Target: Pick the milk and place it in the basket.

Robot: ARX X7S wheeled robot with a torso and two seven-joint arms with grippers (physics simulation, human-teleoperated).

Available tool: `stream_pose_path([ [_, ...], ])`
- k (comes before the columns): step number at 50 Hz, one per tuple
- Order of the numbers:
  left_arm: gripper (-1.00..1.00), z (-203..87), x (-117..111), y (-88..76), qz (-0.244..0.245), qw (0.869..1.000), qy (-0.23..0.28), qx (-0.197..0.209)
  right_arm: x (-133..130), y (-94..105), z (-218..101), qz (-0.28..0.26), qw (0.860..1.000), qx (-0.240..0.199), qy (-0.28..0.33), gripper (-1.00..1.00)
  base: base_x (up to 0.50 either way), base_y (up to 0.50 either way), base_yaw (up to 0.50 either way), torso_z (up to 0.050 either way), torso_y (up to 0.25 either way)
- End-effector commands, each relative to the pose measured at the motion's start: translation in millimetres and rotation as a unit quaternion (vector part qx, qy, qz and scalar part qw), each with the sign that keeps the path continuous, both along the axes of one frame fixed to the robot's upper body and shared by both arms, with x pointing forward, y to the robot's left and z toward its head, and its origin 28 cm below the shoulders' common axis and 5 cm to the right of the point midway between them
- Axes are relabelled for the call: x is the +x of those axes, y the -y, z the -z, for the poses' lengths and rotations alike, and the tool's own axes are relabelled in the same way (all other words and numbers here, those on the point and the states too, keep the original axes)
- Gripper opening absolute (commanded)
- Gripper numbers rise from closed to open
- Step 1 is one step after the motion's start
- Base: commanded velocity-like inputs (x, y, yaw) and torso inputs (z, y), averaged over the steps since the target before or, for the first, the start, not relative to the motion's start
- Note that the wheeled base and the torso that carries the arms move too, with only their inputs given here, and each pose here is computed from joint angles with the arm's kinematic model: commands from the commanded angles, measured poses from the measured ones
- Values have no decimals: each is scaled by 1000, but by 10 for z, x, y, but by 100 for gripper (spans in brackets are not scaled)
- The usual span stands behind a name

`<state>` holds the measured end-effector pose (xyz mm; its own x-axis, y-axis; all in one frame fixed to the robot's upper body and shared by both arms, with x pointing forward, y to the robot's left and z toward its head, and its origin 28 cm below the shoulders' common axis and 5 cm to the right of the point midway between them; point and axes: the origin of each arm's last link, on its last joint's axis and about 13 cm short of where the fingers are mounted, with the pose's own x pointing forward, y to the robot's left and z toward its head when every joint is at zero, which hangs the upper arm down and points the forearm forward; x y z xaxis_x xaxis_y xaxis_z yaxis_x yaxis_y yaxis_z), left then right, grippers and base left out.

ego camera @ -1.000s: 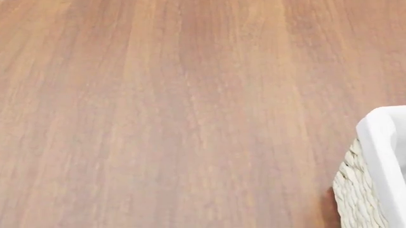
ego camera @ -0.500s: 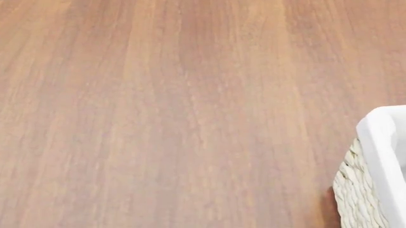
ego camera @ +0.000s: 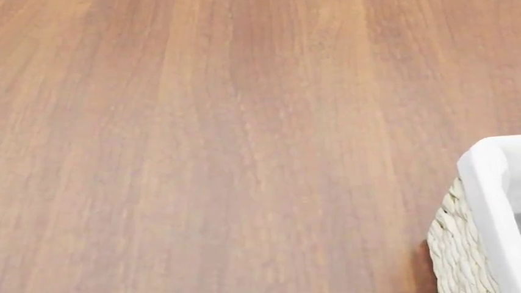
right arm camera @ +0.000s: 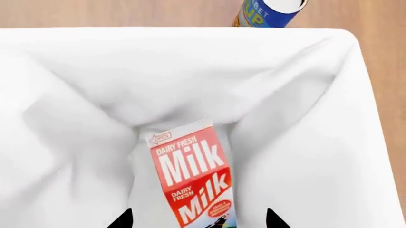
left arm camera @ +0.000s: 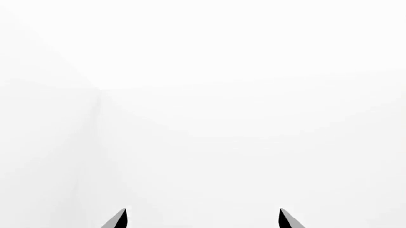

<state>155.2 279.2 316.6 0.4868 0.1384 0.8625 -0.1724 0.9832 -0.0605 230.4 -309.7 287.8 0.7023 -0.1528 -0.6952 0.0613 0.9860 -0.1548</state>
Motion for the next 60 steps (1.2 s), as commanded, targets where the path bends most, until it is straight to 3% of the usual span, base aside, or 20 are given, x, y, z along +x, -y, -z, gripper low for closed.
stream_pose_path([
  [1,100,3,3,-3,0,1000,-2,0,37,-2,-136,-7,1000,-7,20,100,0,0,0,0,0],
  [15,100,-4,13,-3,1,1000,-1,1,150,-4,-635,-23,996,-47,71,100,0,0,0,0,0],
  [21,100,-6,9,-4,0,1000,0,3,197,-3,-787,-24,991,-58,121,100,0,0,0,0,0],
  [29,100,-1,15,5,1,1000,-1,4,270,-11,-1084,-26,978,-78,192,100,0,0,0,0,0],
  [32,100,-6,13,2,0,1000,-1,4,304,-4,-1217,-14,971,-113,211,100,0,0,0,0,0],
  [36,100,-4,11,-1,-1,1000,-1,4,331,-21,-1354,-18,961,-115,250,100,0,0,0,0,0],
  [46,100,-2,10,-2,0,1000,-1,3,384,-67,-1556,-37,948,-136,284,100,0,0,0,0,0],
  [51,100,1,12,-2,-1,1000,-2,4,427,-65,-1627,-23,937,-176,302,100,0,0,0,0,0],
  [60,100,2,12,-1,0,1000,-2,3,518,-126,-1775,-20,915,-198,351,100,0,0,0,0,0],
])
